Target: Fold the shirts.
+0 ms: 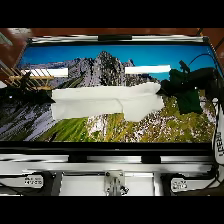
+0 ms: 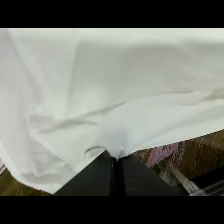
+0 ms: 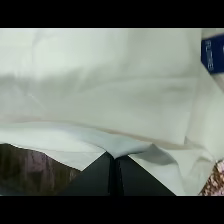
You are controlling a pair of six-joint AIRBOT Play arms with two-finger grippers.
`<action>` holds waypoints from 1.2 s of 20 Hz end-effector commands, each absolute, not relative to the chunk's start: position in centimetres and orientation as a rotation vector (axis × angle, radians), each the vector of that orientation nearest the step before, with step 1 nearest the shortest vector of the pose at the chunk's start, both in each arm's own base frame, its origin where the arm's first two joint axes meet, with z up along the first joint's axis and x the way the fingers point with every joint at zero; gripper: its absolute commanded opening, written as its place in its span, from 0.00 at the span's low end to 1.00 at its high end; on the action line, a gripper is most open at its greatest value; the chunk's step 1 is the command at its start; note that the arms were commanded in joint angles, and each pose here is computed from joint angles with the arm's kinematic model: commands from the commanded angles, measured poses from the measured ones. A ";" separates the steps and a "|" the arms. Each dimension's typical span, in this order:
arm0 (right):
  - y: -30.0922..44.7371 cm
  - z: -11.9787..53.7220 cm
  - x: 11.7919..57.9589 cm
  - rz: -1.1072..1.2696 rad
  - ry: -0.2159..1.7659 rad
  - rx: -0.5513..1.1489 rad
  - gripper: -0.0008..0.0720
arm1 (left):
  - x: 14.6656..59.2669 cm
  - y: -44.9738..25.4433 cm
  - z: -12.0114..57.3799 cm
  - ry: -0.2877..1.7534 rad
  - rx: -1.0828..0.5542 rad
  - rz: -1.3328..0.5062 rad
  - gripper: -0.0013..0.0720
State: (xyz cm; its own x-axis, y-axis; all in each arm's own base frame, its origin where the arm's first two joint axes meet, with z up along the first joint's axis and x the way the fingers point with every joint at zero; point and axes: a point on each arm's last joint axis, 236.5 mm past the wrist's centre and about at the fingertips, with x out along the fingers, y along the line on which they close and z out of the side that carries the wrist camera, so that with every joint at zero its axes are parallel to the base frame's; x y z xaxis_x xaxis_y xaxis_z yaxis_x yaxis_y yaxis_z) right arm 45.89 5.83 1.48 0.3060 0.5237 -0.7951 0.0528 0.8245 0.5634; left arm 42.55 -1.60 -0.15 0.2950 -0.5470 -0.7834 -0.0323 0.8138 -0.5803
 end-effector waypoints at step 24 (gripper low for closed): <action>6.5 -5.2 55.6 0.229 1.181 0.647 0.08 | 49.9 -2.1 -5.4 1.285 -0.640 -0.362 0.06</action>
